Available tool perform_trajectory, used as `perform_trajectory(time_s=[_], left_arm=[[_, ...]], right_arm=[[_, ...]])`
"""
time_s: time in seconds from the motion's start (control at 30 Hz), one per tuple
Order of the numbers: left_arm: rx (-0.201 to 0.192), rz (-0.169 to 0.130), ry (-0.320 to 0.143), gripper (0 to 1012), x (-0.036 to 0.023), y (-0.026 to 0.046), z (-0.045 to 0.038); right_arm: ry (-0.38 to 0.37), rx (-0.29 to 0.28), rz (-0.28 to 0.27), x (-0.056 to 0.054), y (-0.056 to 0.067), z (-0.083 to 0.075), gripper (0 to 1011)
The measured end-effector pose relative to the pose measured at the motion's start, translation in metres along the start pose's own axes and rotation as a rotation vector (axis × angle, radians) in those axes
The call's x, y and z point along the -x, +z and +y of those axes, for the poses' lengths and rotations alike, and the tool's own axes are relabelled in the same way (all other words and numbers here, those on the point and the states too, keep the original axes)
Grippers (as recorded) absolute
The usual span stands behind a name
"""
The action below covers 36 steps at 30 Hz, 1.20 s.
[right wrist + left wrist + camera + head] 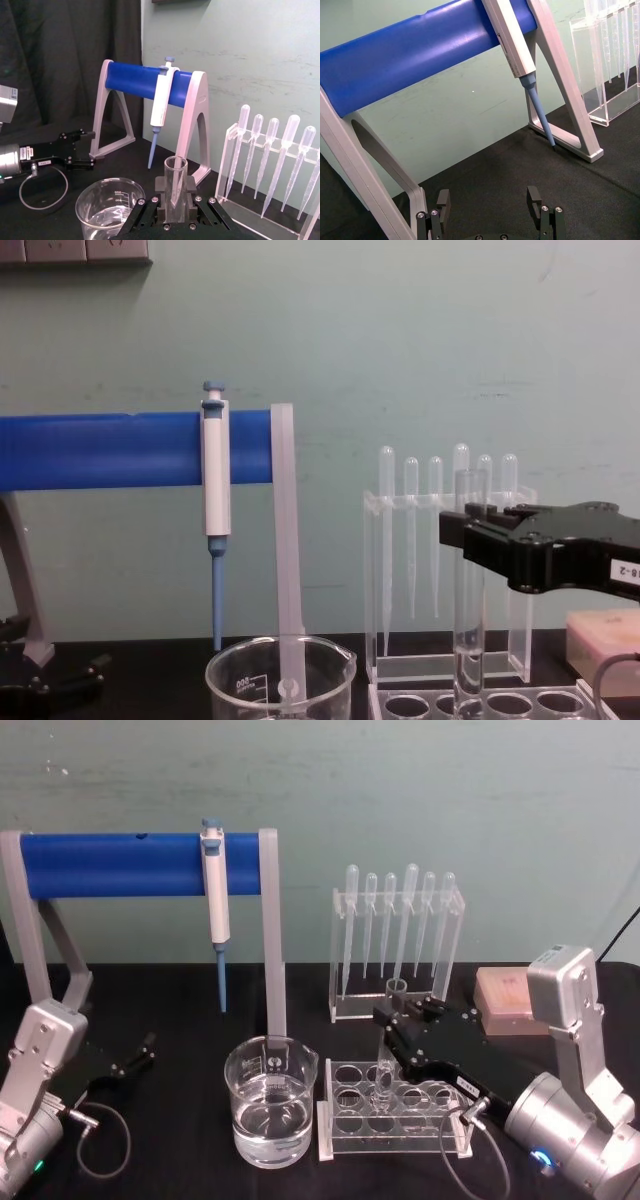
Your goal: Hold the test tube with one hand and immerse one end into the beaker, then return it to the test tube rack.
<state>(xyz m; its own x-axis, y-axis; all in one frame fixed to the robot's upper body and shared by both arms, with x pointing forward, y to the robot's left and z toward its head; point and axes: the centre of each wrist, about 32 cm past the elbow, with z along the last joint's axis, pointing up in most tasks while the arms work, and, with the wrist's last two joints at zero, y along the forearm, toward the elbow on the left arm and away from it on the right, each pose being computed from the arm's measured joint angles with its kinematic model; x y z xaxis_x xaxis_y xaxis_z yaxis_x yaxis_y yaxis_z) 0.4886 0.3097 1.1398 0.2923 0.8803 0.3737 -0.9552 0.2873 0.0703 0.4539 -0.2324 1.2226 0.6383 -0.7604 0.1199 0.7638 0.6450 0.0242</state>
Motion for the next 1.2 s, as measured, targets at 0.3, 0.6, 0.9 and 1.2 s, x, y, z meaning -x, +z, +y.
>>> perform_trajectory(time_s=[0.3, 0.6, 0.9, 1.2], left_arm=[[0.0, 0.0, 0.0, 1000, 0.0, 0.0, 0.0], [0.0, 0.0, 0.0, 1000, 0.0, 0.0, 0.0], [0.0, 0.0, 0.0, 1000, 0.0, 0.0, 0.0], [0.0, 0.0, 0.0, 1000, 0.0, 0.0, 0.0]], right_arm=[[-0.005, 0.003, 0.003, -0.001, -0.008, 0.001, 224], [-0.005, 0.015, 0.006, 0.0, -0.015, 0.002, 224], [-0.004, 0.023, 0.012, 0.0, -0.02, 0.002, 224], [0.0, 0.038, 0.003, 0.001, -0.023, 0.002, 224]])
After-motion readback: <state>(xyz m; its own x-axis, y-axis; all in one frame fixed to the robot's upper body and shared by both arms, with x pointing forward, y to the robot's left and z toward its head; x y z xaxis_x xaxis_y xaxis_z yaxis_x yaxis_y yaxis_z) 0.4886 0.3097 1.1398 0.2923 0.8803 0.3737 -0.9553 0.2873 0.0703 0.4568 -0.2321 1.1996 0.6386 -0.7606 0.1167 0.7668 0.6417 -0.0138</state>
